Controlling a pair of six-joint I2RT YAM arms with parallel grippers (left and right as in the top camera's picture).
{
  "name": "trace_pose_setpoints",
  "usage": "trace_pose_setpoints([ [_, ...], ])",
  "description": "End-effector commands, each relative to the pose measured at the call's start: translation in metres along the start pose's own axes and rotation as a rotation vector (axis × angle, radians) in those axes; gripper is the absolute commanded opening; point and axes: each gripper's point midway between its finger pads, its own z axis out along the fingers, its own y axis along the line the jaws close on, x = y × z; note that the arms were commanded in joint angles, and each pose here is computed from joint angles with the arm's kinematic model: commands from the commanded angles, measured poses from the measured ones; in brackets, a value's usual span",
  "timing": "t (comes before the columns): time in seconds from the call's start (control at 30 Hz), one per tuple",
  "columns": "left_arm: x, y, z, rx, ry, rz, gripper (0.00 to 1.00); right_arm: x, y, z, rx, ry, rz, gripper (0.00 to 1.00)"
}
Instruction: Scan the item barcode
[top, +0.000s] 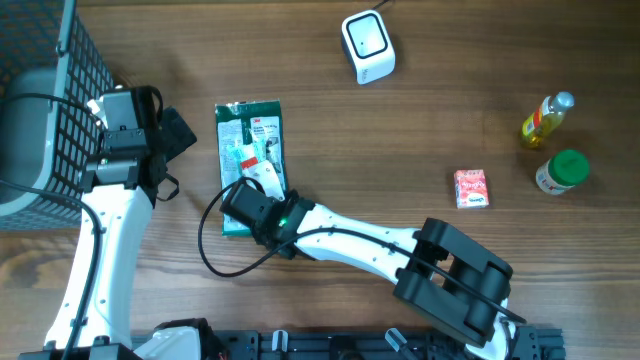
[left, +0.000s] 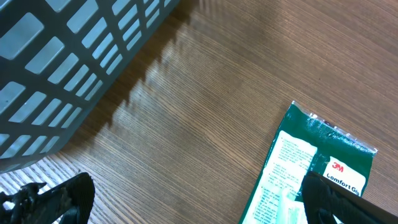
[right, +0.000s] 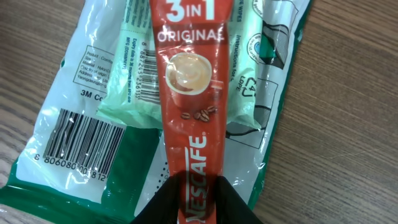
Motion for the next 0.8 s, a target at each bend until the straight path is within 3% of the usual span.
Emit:
trace_pose_setpoints([
  [0.0, -0.006, 0.003, -0.003, -0.010, -0.018, 0.004, 1.00, -0.001, 0.000, 0.005, 0.020, -0.008, 0.028, 0.38],
  [0.77, -0.006, 0.003, -0.003, -0.010, -0.017, 0.004, 1.00, -0.007, 0.014, -0.010, -0.034, -0.001, 0.051, 0.39],
])
